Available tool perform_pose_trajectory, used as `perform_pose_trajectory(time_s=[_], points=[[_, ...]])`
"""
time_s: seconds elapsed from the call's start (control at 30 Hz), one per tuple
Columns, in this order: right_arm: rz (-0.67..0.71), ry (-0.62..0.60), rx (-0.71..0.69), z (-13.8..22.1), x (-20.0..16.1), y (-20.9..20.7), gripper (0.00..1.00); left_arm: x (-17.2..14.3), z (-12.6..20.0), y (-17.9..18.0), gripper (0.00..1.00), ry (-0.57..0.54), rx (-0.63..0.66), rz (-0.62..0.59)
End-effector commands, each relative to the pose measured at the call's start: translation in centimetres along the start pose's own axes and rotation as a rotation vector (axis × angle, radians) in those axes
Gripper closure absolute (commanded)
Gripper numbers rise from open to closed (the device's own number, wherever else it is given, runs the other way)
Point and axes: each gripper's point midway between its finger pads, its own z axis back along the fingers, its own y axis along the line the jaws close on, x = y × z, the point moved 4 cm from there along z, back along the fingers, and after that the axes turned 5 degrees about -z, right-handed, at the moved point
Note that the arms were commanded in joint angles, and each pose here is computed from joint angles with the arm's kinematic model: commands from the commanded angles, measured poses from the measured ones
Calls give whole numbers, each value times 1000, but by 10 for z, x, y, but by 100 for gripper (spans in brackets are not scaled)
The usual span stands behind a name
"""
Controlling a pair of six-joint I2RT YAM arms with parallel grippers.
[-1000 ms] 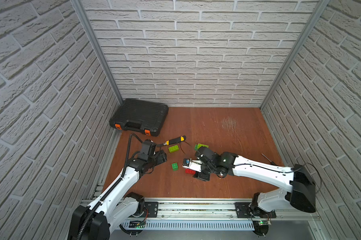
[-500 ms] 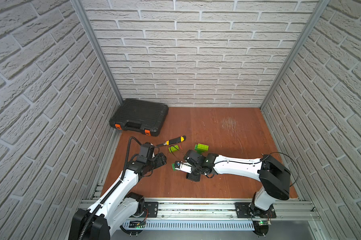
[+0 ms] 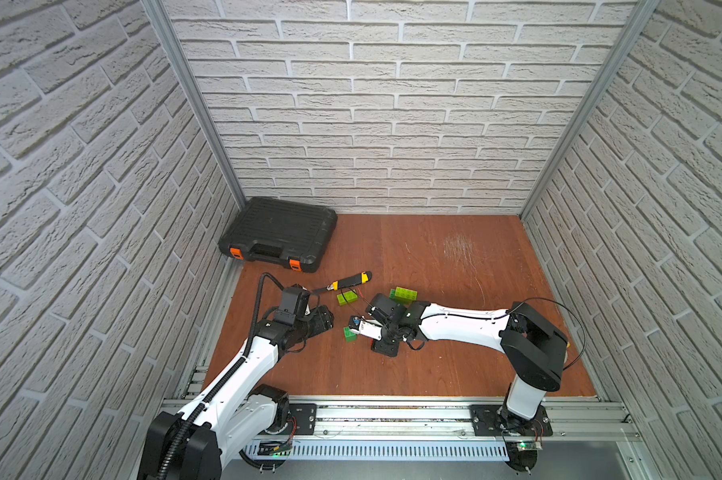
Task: Assemble a spoon with lego
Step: Pick up the lego brick from the center of the board.
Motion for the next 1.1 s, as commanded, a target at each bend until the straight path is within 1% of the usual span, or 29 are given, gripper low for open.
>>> perform_pose_trajectory(time_s=[0.0,0.13,0.33,0.47,0.57,0.7,0.77,0.87,0.97,1.07], points=[[4,-22,8,3,8,-3,48,1,-2,1,20,-9,-9,6],[1,-14,16,-2,7,-4,50,1,-4,1,21,-7,-10,10],[1,-2,34,-8,8,-4,59,1,-5,1,21,-5,-12,11],[7,9,37,-10,7,-4,67,1,-6,1,21,-2,-13,11],[15,40,28,-12,3,-5,70,1,-7,1,21,-1,-14,12],[12,31,25,-6,4,-5,74,2,-6,0,21,-7,-20,12],[1,-2,24,6,9,-5,77,3,-6,-2,21,-10,-30,13],[-7,-51,22,37,19,-5,78,7,-5,-7,21,-20,-50,17],[0,-98,9,77,27,-7,78,13,-8,-15,21,-23,-84,22],[7,-123,-19,117,25,-18,78,22,-12,-26,21,-25,-125,20]])
